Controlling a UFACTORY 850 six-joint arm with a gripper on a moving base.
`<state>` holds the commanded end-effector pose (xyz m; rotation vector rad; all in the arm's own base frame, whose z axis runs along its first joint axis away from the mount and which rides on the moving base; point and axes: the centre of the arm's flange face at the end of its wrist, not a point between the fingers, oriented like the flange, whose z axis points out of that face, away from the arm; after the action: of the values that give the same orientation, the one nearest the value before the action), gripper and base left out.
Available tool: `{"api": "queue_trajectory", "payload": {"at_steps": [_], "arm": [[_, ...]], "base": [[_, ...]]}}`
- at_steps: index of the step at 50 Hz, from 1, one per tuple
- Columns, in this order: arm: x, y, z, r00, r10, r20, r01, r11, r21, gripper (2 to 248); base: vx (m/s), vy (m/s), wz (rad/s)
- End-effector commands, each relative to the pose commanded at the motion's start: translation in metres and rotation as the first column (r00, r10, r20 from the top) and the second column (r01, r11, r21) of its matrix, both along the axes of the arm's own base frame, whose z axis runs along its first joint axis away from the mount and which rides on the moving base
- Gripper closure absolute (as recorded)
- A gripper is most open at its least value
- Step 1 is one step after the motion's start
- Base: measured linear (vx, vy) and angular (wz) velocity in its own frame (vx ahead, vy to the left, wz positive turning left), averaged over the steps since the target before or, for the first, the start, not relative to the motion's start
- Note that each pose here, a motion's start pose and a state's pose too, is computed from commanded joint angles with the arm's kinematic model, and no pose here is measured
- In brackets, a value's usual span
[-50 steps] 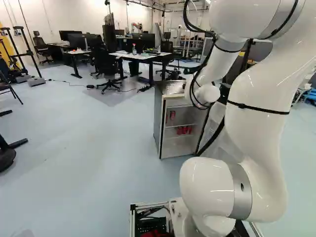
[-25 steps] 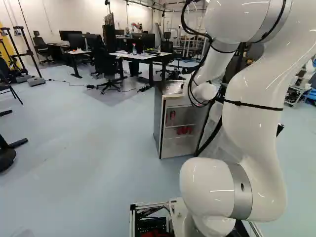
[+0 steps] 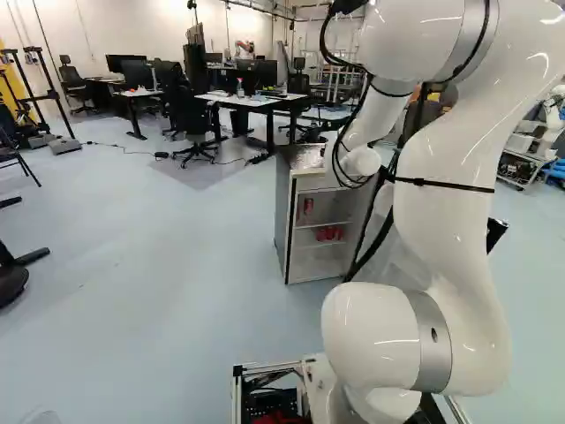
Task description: Grab a drink from the fridge
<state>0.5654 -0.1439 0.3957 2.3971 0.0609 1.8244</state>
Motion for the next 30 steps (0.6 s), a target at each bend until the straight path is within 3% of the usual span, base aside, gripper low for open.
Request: {"api": "queue_trajectory", "payload": {"at_steps": [30], "arm": [[0.032,0.008,-0.006,1.000,-0.004,-0.008,0.004,1.000,0.015,151]], "base": [[0.000,0.000,0.000]]}}
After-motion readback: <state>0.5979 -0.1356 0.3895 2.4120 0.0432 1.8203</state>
